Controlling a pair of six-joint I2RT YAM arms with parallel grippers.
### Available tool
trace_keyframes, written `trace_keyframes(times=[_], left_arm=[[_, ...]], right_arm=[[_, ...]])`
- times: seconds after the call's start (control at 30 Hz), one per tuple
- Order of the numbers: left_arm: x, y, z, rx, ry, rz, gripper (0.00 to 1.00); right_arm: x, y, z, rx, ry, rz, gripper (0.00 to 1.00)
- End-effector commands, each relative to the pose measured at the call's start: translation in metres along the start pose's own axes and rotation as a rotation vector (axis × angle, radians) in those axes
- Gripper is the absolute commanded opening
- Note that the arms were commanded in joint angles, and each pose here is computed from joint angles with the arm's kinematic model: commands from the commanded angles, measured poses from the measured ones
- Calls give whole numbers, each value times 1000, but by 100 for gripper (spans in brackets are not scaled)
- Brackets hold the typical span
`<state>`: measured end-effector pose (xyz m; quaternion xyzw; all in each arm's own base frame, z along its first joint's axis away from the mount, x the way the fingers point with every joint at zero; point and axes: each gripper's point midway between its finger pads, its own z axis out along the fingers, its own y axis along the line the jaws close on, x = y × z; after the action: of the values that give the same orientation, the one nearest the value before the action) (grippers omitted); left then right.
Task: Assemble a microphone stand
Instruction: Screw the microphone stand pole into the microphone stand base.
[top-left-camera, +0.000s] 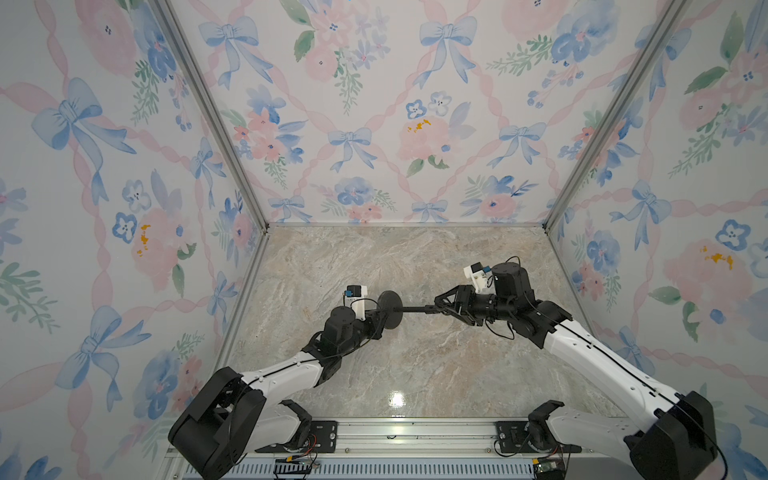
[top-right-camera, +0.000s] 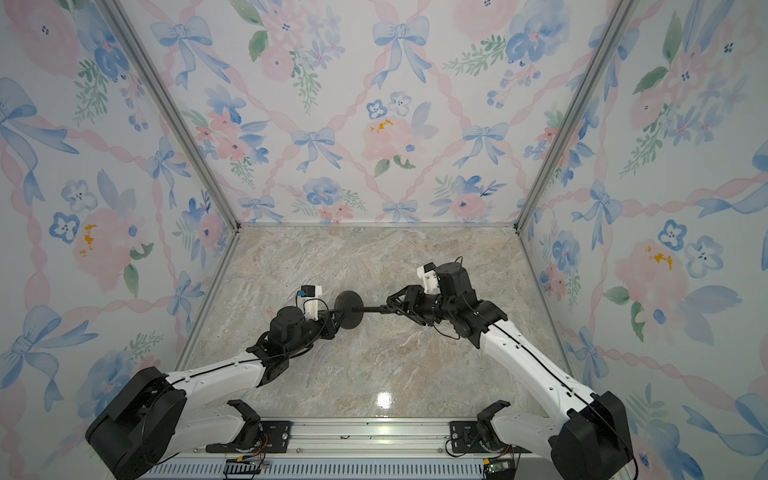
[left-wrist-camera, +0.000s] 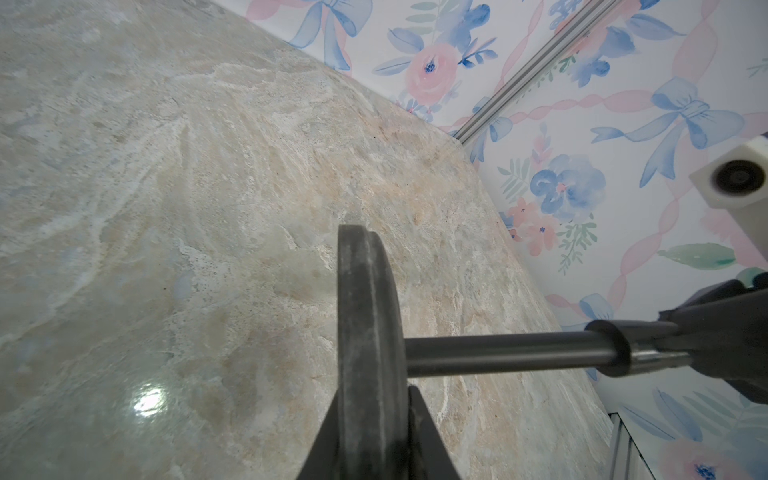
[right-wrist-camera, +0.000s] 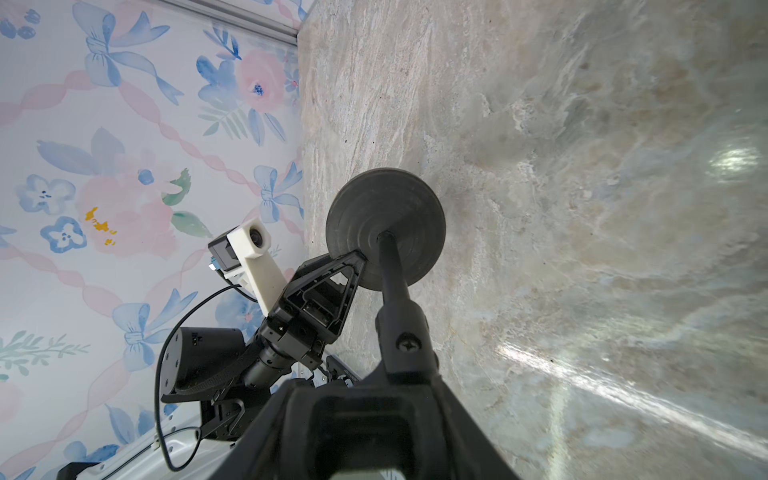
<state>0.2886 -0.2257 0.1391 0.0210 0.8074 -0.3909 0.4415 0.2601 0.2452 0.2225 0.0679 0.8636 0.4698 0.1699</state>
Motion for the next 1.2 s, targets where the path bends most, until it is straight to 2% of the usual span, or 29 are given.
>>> trace_keyframes(times=[0.0, 0.03, 0.1, 0.13, 0.23, 0.3, 0.37, 0.47, 0.5, 0.6, 0.67, 0.77, 0.9, 0.97, 1.17], left_arm=[[-38, -50, -10, 189, -125, 36, 0], [-37, -49, -9, 188, -121, 35, 0], [-36, -49, -8, 190, -116, 35, 0], [-35, -49, -7, 190, -113, 36, 0], [-35, -51, -6, 196, -109, 37, 0], [-34, -52, -6, 202, -103, 38, 0], [-34, -53, -6, 206, -98, 39, 0], [-31, -52, -3, 208, -81, 36, 0], [-30, -52, -2, 210, -73, 34, 0], [-29, -54, 1, 215, -52, 28, 0], [-28, -55, 3, 218, -39, 27, 0], [-26, -56, 5, 220, -22, 27, 0], [-22, -57, 7, 223, -4, 25, 0], [-21, -55, 7, 219, 2, 27, 0], [-18, -53, 6, 207, 10, 30, 0]], right_arm=[[-3, 18, -19, -5, -9, -190, 67], [-4, 18, -25, 16, -19, -257, 73], [-4, 14, -37, 66, -30, -497, 86], [-2, 12, -43, 79, -24, -615, 87], [12, -1, -62, 141, 21, -1090, 93], [7, -20, -74, 280, 11, -1388, 99], [-6, -26, -80, 392, -47, -1583, 99], [20, -8, -79, 252, -87, -1953, 99], [21, 3, -79, 247, -140, -2059, 99], [31, 1, -75, 278, -73, -2361, 99], [36, -2, -72, 279, -38, -2500, 99], [36, 3, -67, 305, -87, -2637, 99], [39, 0, -59, 334, -1, -2788, 90], [37, -1, -55, 361, 36, -2845, 86], [36, 16, -46, 362, -4, -2929, 84]])
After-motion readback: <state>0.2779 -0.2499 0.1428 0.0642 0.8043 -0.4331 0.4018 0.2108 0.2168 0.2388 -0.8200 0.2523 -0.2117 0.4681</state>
